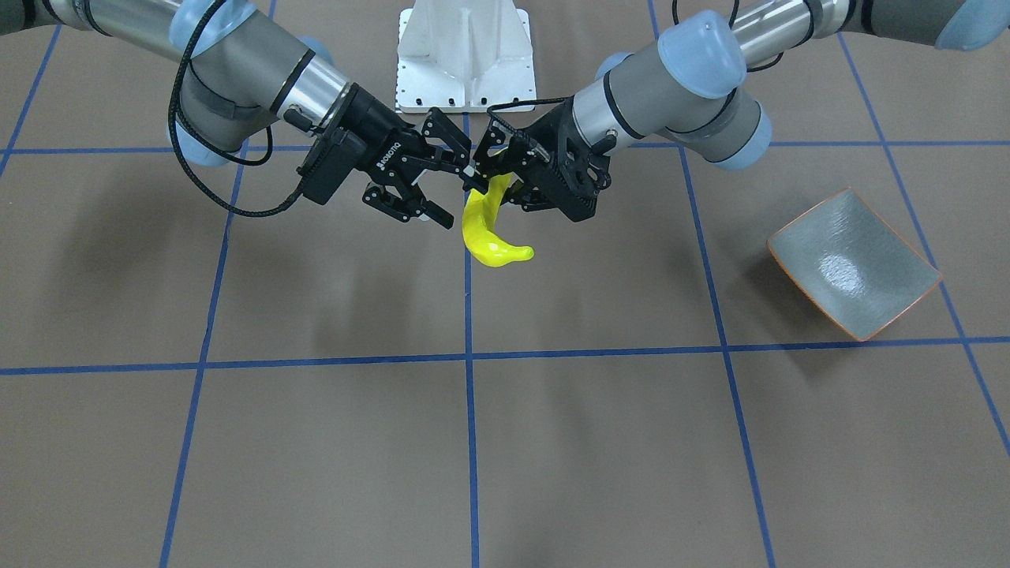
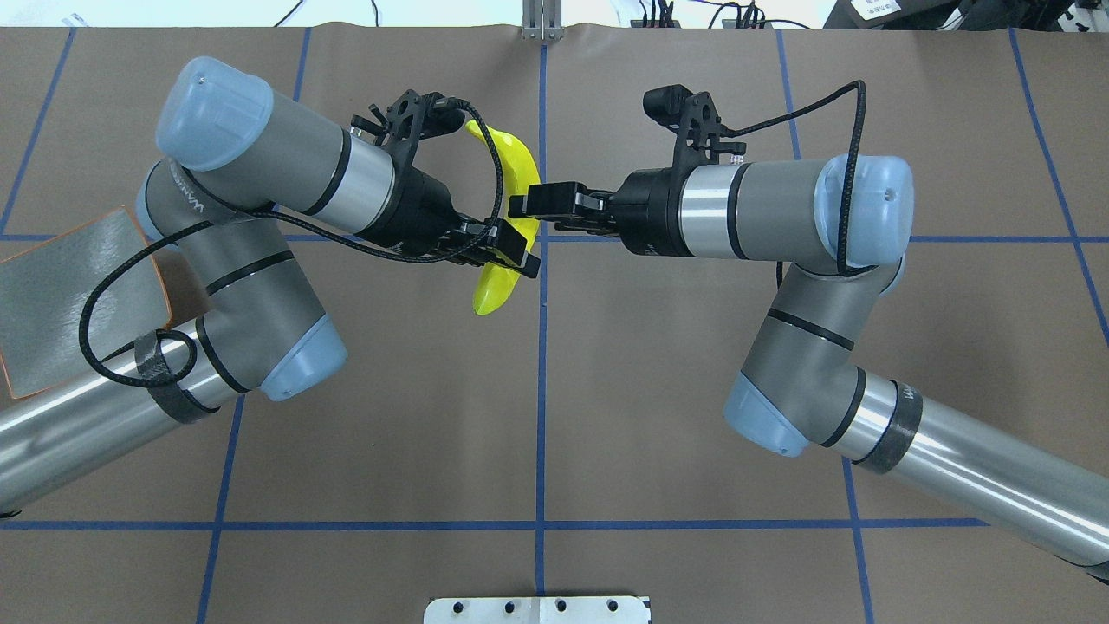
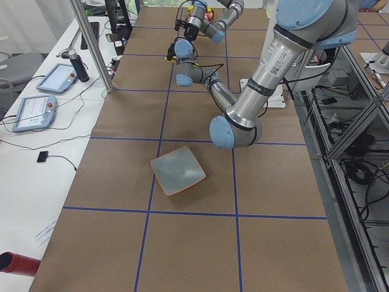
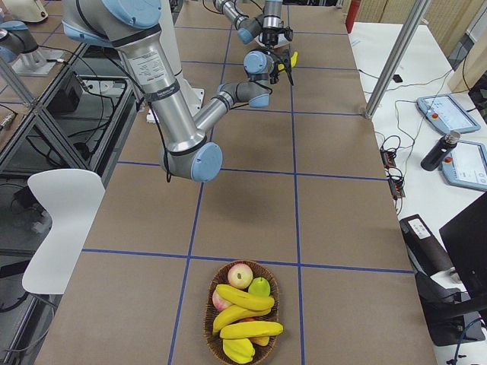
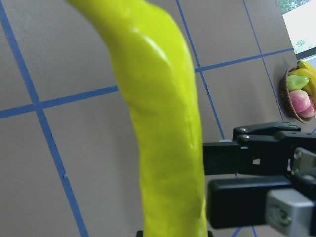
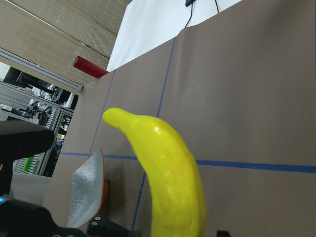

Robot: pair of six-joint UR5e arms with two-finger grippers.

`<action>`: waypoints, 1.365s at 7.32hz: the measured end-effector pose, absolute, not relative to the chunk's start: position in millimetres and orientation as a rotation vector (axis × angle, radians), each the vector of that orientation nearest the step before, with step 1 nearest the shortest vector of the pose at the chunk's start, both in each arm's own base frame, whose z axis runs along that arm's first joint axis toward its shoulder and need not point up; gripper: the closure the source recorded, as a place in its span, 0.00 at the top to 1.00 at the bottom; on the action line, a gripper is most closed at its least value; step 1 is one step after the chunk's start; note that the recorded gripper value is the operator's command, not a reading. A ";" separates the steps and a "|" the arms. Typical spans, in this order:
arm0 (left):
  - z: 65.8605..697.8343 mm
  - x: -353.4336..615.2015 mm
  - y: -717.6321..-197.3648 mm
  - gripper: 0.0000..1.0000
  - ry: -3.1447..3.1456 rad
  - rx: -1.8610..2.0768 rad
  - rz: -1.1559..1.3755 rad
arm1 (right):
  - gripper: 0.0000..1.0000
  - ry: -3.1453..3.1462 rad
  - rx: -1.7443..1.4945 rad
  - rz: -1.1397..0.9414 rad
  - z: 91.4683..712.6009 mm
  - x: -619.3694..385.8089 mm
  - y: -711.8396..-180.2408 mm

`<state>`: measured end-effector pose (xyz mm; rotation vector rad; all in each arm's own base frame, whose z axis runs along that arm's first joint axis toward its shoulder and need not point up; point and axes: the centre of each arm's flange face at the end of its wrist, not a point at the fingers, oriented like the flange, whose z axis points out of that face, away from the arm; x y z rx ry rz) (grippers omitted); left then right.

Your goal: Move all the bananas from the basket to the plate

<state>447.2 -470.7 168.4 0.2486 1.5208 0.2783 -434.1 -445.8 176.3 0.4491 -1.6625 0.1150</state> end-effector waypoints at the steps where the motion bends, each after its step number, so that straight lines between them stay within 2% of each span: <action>1: 183.2 443.4 -468.8 0.00 1.508 0.234 0.268 | 1.00 -1.676 0.456 0.124 182.6 -424.3 -445.1; 3: 237.0 415.6 -461.1 0.00 1.459 0.186 0.231 | 1.00 -1.639 0.473 0.173 223.4 -386.8 -449.9; 6: 329.6 327.1 -496.6 0.00 1.319 0.164 0.064 | 1.00 -1.481 0.470 0.280 318.8 -329.1 -463.7; 8: 433.8 245.2 -486.9 0.00 1.182 0.202 0.037 | 1.00 -1.422 0.460 0.317 348.0 -320.3 -472.3; 10: 502.2 198.1 -469.0 0.00 1.067 0.182 -0.012 | 1.00 -1.377 0.448 0.344 371.4 -318.8 -483.5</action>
